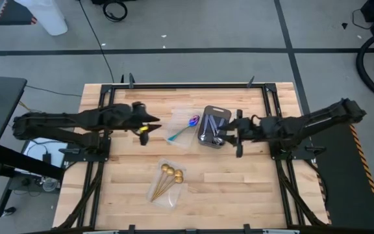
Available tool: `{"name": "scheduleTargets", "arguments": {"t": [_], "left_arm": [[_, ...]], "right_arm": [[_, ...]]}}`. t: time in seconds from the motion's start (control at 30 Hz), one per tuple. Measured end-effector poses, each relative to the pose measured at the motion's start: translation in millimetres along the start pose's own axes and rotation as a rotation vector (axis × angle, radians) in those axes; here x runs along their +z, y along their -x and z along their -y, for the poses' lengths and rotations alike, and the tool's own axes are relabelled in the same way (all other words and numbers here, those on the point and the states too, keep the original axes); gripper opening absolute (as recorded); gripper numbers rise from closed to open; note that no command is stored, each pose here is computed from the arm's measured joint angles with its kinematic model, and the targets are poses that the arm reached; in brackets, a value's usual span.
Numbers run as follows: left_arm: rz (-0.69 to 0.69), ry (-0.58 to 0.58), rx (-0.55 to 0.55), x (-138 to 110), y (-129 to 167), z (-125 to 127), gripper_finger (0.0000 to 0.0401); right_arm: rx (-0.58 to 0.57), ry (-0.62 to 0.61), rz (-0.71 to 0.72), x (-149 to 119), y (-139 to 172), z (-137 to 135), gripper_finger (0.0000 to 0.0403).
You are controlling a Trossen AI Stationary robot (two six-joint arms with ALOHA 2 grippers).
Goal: Sort silverware by color (type)
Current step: Return to home position
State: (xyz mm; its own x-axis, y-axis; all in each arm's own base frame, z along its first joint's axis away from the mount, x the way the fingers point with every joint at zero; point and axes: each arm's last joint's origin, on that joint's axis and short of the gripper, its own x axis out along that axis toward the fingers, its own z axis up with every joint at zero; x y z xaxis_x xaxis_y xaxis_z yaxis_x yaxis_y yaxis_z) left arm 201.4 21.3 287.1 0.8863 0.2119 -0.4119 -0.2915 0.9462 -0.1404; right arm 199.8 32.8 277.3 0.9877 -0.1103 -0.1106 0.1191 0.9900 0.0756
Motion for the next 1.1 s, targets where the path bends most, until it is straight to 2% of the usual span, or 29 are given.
{"name": "scheduleTargets", "arguments": {"t": [0.23, 0.5, 0.7, 0.9, 1.1], "left_arm": [[0.105, 0.056, -0.018, -28.4, 33.6, -10.9, 0.0144], [0.243, -0.011, 0.005, -45.7, 58.4, -19.5, 0.0144], [0.307, -0.027, -0.004, -62.5, 70.0, -24.9, 0.0144], [0.397, -0.008, -0.018, -84.3, 70.7, -29.9, 0.0144], [0.449, 0.009, -0.029, -102.5, 66.7, -33.3, 0.0144]], "right_arm": [[-0.009, -0.018, 0.124, -6.6, 35.0, 18.6, 0.0136], [-0.101, -0.041, 0.259, -17.2, 71.8, 42.1, 0.0122], [-0.112, -0.055, 0.335, -28.8, 98.1, 51.4, 0.0116], [-0.135, -0.071, 0.383, -52.5, 109.7, 56.3, 0.011], [-0.192, -0.118, 0.38, -68.3, 102.3, 58.6, 0.0107]]}}
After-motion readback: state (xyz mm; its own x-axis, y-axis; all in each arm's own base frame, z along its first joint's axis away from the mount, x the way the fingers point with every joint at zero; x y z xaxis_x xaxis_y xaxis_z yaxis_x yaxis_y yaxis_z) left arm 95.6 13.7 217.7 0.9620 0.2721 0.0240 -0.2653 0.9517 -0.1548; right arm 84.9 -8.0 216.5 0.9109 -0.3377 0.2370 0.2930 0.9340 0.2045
